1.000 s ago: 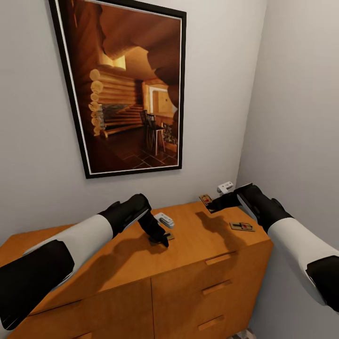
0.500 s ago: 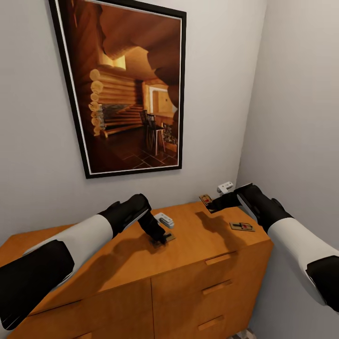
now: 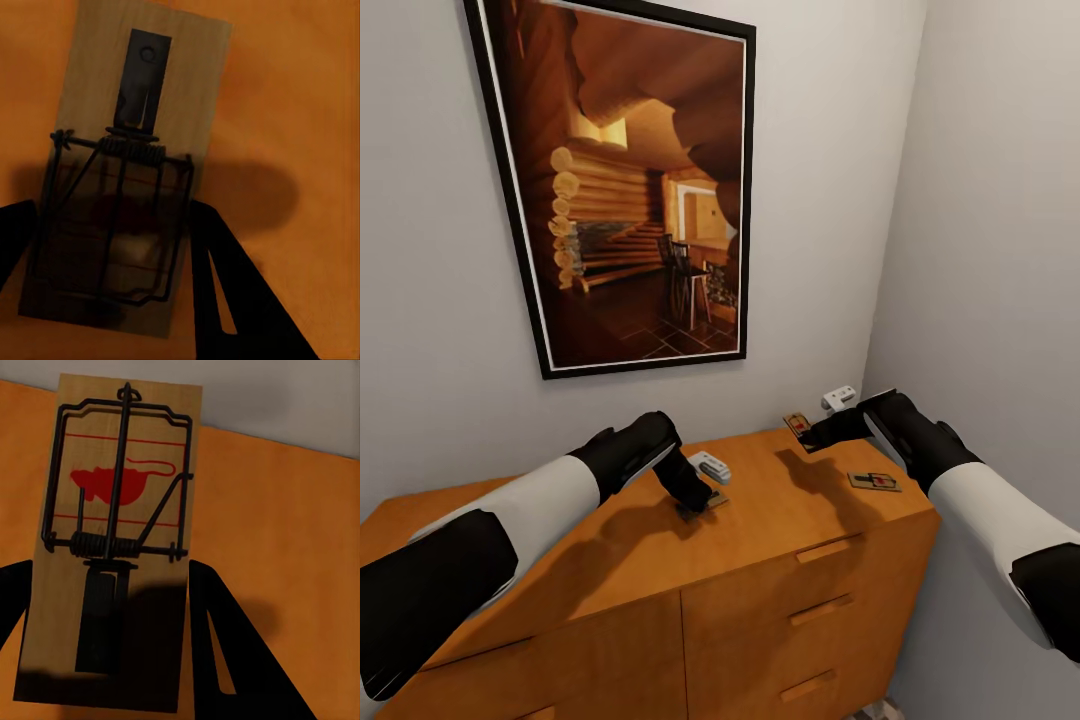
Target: Take the four mousetraps from the cabinet in the bathroom and place them on the bathroom floor. Make sure all four end up on the same floor surface, and ensure that at least two of them are either under or directly next to the same bathroom sink.
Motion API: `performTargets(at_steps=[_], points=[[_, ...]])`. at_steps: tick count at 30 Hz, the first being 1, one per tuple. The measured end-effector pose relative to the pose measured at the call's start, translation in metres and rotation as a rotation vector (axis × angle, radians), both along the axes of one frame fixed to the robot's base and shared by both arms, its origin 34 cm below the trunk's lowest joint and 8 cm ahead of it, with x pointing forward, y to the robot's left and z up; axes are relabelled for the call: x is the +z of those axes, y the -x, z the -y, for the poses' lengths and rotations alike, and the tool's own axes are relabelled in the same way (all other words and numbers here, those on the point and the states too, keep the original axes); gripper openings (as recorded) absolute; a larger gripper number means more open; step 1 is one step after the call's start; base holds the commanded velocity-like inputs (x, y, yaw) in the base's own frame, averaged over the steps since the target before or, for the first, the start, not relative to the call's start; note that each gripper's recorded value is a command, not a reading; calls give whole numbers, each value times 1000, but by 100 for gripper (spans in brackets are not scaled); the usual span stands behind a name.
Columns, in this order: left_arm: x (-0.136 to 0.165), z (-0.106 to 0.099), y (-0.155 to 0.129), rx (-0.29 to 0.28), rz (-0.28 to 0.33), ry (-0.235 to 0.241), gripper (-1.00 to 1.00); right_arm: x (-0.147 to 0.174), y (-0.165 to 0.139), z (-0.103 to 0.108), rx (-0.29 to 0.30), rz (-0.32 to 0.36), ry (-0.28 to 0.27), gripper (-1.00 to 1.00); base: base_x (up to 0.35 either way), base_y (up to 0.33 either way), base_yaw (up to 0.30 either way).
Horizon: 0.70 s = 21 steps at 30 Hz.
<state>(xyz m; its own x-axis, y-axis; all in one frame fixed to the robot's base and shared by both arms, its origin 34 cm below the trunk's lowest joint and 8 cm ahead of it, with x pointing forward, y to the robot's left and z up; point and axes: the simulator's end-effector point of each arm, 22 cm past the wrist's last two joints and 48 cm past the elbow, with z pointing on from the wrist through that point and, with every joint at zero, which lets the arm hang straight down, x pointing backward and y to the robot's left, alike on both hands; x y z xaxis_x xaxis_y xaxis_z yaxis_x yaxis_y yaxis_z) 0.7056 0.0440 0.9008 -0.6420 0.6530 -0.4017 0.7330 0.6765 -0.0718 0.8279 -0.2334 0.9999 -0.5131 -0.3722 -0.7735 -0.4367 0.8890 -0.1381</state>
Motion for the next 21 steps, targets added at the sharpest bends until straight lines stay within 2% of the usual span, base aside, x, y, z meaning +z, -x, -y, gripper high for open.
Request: performTargets(at_steps=[6, 8, 9, 12, 21], points=[[1, 1, -2, -14, 18, -15, -100, -1, 0, -1, 0, -2, -2, -100, 0, 0, 0], [5, 8, 0, -31, 26, -8, -100, -1, 0, -1, 1, -2, -2, -100, 0, 0, 0], [16, 23, 4, -71, 46, 14, -100, -1, 0, -1, 1, -2, -2, -100, 0, 0, 0], [29, 36, 8, -114, 76, 25, -100, -1, 0, -1, 1, -1, -2, -100, 0, 0, 0], [41, 53, 14, -154, 97, 41, -100, -2, 0, -1, 1, -3, -2, -100, 0, 0, 0]])
